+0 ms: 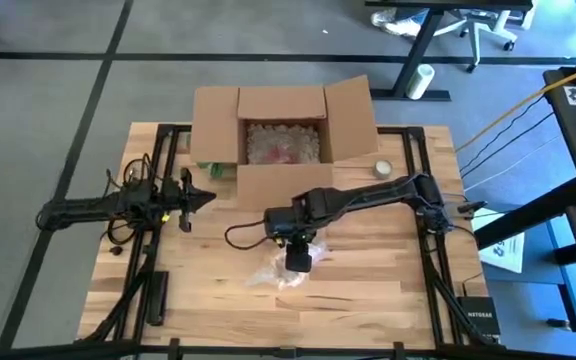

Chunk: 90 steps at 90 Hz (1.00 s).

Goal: Wrap mug
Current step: Put the wrapped yellow cup into the cardboard box

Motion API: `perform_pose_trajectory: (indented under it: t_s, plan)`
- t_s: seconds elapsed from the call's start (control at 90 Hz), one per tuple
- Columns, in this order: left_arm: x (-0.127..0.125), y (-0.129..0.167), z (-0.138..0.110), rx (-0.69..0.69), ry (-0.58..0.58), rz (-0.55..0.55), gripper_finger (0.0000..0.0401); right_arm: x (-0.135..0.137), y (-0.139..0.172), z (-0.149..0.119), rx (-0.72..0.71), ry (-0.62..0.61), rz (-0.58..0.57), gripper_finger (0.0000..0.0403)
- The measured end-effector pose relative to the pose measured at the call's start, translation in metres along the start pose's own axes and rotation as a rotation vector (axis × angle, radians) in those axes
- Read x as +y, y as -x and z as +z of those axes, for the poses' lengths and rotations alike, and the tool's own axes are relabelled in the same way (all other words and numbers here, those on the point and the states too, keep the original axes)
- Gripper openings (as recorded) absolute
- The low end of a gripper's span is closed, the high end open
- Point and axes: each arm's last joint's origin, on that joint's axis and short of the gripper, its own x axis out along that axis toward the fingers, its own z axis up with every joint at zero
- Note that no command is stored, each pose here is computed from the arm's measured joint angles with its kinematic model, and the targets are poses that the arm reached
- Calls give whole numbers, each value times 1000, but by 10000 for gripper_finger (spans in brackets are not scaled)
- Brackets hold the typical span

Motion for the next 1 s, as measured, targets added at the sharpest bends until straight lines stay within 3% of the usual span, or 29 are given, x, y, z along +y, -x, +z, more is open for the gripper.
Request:
perform_pose_trajectory:
  t_s: [0.222, 0.344, 0.711, 0.811, 0.933, 1.0]
  plan:
    - [0, 0, 0, 0, 5, -2, 1, -4, -28, 5, 52, 25, -8, 115]
    - [0, 0, 0, 0, 5, -2, 1, -4, -43, 9, 67, 23, 45, 115]
    - [0, 0, 0, 0, 5, -2, 1, -1, -63, 20, -10, 45, 76, 113]
    - [0, 0, 0, 1, 5, -1, 1, -2, -74, 21, 10, 38, 80, 88]
    - [0, 0, 0, 5, 5, -1, 1, -5, -83, 20, 43, 34, 71, 23]
    - [0, 0, 0, 4, 5, -1, 1, -5, -89, 20, 50, 34, 68, 15]
